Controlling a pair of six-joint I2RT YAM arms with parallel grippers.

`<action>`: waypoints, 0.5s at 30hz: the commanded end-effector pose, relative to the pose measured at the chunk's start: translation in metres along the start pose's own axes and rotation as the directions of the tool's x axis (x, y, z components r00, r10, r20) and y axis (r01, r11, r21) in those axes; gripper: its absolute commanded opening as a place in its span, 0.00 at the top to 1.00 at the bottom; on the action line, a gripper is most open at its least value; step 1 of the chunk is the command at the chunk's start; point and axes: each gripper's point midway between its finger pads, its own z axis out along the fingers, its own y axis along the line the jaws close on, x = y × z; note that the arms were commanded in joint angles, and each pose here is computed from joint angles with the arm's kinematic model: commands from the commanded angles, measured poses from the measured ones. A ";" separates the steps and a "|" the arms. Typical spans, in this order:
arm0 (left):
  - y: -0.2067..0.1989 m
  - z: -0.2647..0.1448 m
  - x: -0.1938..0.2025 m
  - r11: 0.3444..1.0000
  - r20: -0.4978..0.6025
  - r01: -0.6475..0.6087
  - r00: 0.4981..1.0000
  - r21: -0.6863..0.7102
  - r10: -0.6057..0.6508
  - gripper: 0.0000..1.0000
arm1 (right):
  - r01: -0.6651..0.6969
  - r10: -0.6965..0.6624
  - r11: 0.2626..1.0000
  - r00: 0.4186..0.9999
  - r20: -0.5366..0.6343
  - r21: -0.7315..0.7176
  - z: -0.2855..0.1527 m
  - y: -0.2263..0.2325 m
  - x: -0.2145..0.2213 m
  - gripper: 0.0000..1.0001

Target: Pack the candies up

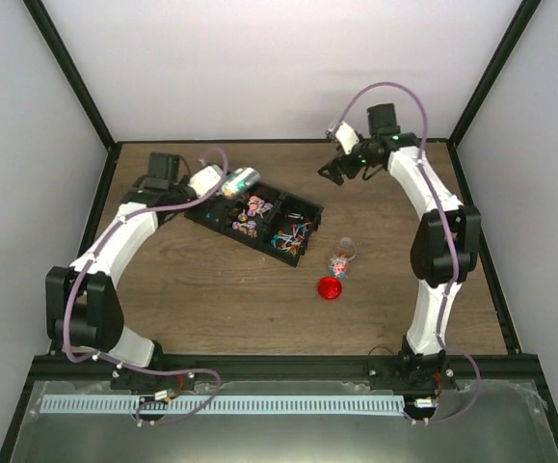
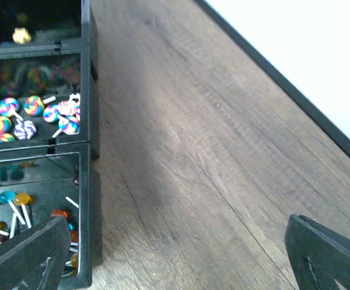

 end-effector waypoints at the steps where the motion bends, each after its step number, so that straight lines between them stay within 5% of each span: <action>1: -0.064 -0.015 -0.035 0.967 0.024 -0.220 0.976 0.128 0.219 0.96 | -0.133 0.137 0.987 0.990 0.041 -0.087 -0.028 -0.001 0.009 0.00; 7: -0.129 -0.026 -0.069 0.920 0.081 -0.288 0.958 0.267 0.276 0.96 | -0.300 0.312 0.938 0.949 0.044 -0.175 -0.049 -0.005 0.041 0.00; 15: -0.170 -0.020 -0.061 0.841 0.078 -0.391 0.917 0.374 0.391 0.96 | -0.355 0.371 0.906 0.928 0.027 -0.228 -0.046 0.014 0.059 0.00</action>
